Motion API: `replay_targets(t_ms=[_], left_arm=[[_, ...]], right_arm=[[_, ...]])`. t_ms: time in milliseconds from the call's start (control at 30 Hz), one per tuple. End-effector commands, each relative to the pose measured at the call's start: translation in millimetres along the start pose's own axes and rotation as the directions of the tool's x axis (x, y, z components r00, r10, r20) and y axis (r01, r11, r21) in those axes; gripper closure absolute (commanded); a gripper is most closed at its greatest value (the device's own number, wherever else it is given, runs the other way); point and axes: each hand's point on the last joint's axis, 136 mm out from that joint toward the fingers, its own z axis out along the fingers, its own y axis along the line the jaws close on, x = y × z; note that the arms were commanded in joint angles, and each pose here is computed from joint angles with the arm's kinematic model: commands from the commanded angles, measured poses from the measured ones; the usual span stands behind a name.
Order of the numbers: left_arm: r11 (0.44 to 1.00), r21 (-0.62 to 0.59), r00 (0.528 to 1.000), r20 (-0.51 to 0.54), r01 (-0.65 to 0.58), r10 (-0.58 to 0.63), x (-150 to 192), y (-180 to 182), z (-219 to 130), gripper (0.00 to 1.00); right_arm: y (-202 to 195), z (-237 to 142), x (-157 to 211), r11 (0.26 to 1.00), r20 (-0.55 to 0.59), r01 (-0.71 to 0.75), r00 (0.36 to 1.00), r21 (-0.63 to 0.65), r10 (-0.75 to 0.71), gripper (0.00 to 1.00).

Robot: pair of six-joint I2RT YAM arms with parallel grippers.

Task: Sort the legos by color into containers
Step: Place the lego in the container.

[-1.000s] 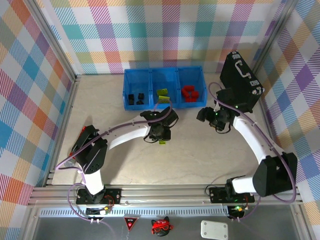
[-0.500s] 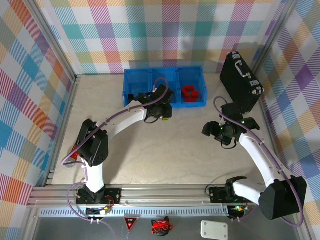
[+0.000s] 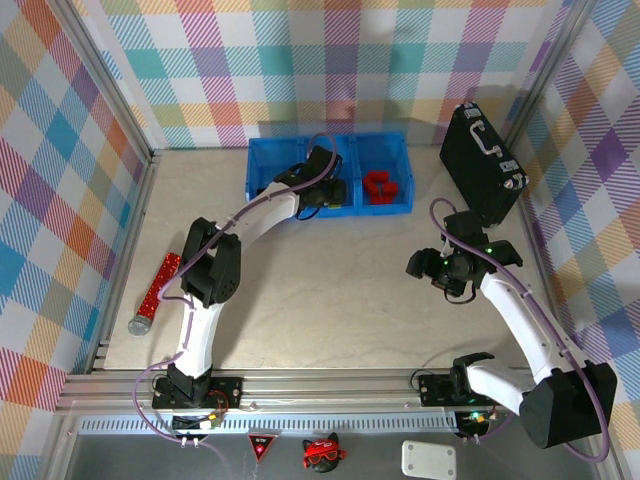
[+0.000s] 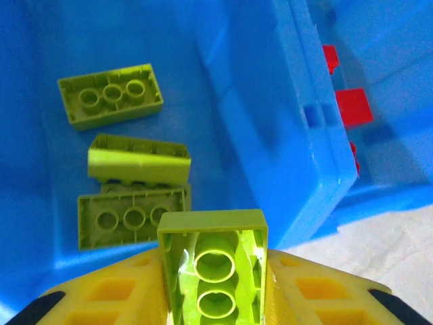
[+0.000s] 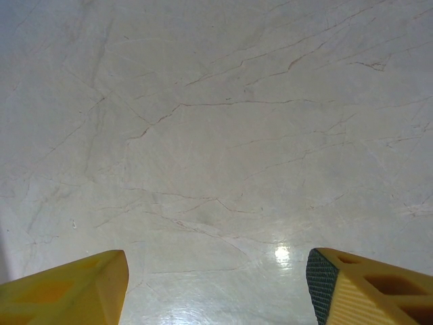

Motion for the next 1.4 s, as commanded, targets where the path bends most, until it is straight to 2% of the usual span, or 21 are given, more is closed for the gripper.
replay_targets(t_ms=[0,233,500,800,967,1200,1367], left_arm=[[0.998,0.062,0.998,0.058,-0.018,0.014,-25.0,-11.5,6.9,0.62],[0.995,0.092,0.998,0.060,-0.029,0.024,-31.3,-12.0,37.5,0.61],[0.996,0.072,0.998,0.052,-0.043,0.039,-26.3,-0.8,67.4,0.60],[0.994,0.111,0.999,0.029,-0.020,0.017,-17.5,-2.0,80.1,0.57],[0.992,0.120,0.999,0.047,-0.025,0.019,-25.3,-5.8,67.5,0.53],[0.988,0.147,0.993,0.110,-0.048,0.031,-50.6,-17.6,26.6,0.51],[0.990,0.123,0.991,0.129,-0.063,0.047,-57.2,-14.8,-6.6,0.50]], right_arm=[[-4.8,-2.4,7.8,1.000,-0.018,0.004,1.000,0.013,-0.004,0.29],[-5.6,-6.5,10.1,1.000,-0.019,0.000,1.000,0.015,0.000,0.29],[-9.6,-14.6,16.6,1.000,-0.013,-0.001,1.000,0.019,0.001,0.29],[-12.9,-19.1,20.8,1.000,-0.003,-0.011,1.000,0.020,0.011,0.30],[-12.4,-19.0,19.9,1.000,-0.001,-0.008,1.000,0.018,0.008,0.30],[-11.9,-19.3,12.1,0.999,0.023,0.021,1.000,0.031,-0.021,0.28],[-9.3,-16.8,-0.4,0.997,0.074,0.074,0.994,0.032,-0.076,0.21]])
